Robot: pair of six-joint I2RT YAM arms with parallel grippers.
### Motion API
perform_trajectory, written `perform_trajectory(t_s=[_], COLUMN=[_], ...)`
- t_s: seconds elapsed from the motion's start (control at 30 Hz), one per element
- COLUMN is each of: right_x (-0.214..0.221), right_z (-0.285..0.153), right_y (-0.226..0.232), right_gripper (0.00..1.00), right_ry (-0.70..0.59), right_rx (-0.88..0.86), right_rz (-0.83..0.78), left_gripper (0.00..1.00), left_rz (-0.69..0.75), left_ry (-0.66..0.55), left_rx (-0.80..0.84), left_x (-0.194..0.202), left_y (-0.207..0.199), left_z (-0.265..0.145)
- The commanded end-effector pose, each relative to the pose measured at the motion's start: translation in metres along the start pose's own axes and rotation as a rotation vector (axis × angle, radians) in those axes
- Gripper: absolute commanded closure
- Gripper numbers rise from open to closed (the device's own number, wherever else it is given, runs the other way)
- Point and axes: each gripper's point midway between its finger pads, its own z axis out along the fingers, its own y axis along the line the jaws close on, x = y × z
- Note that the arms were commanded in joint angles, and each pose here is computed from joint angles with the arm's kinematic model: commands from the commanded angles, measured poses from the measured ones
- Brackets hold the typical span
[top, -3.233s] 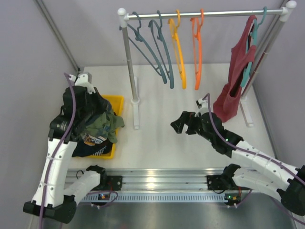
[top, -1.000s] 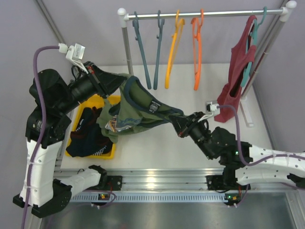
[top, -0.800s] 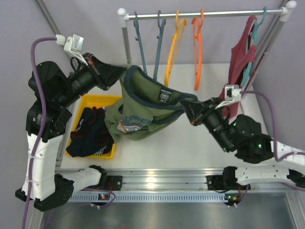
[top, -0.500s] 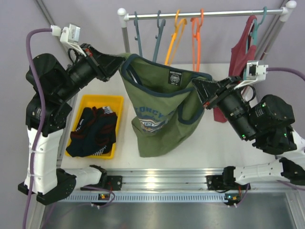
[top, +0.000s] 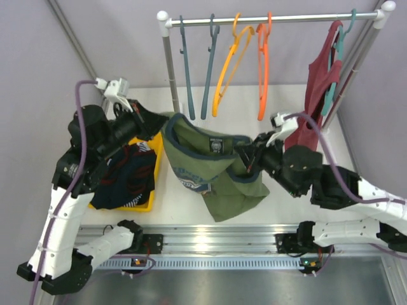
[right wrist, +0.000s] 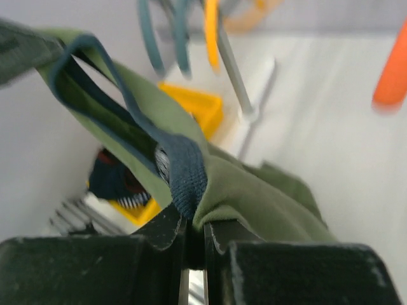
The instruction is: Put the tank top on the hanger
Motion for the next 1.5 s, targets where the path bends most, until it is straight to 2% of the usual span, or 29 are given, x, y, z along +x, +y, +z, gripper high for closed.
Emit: perform_trajectory(t_s=[0.0, 0.03, 0.07, 0.1, 0.13, 0.17, 0.23, 0.27, 0.33, 0.37, 0.5, 0.67, 0.77, 0.8, 0.9, 0.93, 1.03, 1.2, 1.33, 1.47], right_x=[0.079, 0.098, 0.145, 0.158, 0.177, 0.214, 0.232, 0.25, 0.253, 0.264, 0.282, 0.293, 0.292, 0.29, 0.285, 0.282, 0.274, 0.267, 0.252, 0.228], right_z=[-0.011, -0.013, -0.014, -0.022, -0.025, -0.031, -0.035, -0.04, -0.033, -0.035, -0.009, 0.004, 0.006, 0.005, 0.003, 0.002, -0.002, -0.013, -0.023, -0.033], right_y=[-0.024, -0.028, -0.047, -0.057, -0.065, -0.086, -0.11, -0.12, -0.145, -0.15, -0.164, -0.171, -0.166, -0.165, -0.16, -0.16, -0.161, -0.16, -0.165, -0.164], right_gripper=[1.0, 1.0, 1.0, 1.0, 1.0, 1.0, 1.0, 1.0, 1.0, 1.0, 1.0, 1.0, 0.92, 0.9, 0.75, 0.71, 0.56, 0.36, 0.29, 0.27], right_ry=[0.157, 0.189, 0.261, 0.277, 0.313, 0.377, 0.406, 0.465, 0.472, 0.529, 0.62, 0.708, 0.691, 0.682, 0.663, 0.659, 0.652, 0.657, 0.637, 0.588], right_rx=[0.016, 0.026, 0.075, 0.085, 0.113, 0.168, 0.228, 0.24, 0.307, 0.291, 0.276, 0.319, 0.295, 0.292, 0.269, 0.271, 0.293, 0.304, 0.338, 0.342], right_rz=[0.142, 0.224, 0.209, 0.249, 0.316, 0.293, 0.328, 0.318, 0.325, 0.297, 0.298, 0.248, 0.272, 0.274, 0.279, 0.28, 0.258, 0.236, 0.209, 0.206], left_gripper=[1.0, 1.0, 1.0, 1.0, 1.0, 1.0, 1.0, 1.0, 1.0, 1.0, 1.0, 1.0, 0.99, 0.91, 0.8, 0.7, 0.58, 0.51, 0.46, 0.41], left_rz=[-0.017, -0.047, -0.063, -0.096, -0.133, -0.157, -0.213, -0.218, -0.246, -0.234, -0.243, -0.254, -0.236, -0.228, -0.23, -0.231, -0.218, -0.18, -0.163, -0.135], left_ry=[0.064, 0.14, 0.171, 0.197, 0.265, 0.293, 0.327, 0.337, 0.368, 0.354, 0.413, 0.431, 0.45, 0.464, 0.494, 0.498, 0.499, 0.495, 0.497, 0.481], left_rx=[-0.061, -0.123, -0.135, -0.138, -0.144, -0.146, -0.148, -0.14, -0.156, -0.142, -0.204, -0.217, -0.225, -0.228, -0.225, -0.225, -0.273, -0.33, -0.351, -0.384], left_x=[0.048, 0.087, 0.106, 0.123, 0.161, 0.179, 0.218, 0.229, 0.256, 0.26, 0.295, 0.304, 0.311, 0.315, 0.324, 0.325, 0.325, 0.317, 0.309, 0.295], left_y=[0.027, 0.053, 0.061, 0.066, 0.08, 0.085, 0.096, 0.094, 0.098, 0.093, 0.105, 0.11, 0.114, 0.116, 0.117, 0.118, 0.125, 0.133, 0.133, 0.134], left_z=[-0.006, 0.001, 0.001, 0.0, 0.005, 0.007, 0.012, 0.013, 0.016, 0.022, 0.036, 0.047, 0.047, 0.046, 0.044, 0.044, 0.04, 0.034, 0.029, 0.023])
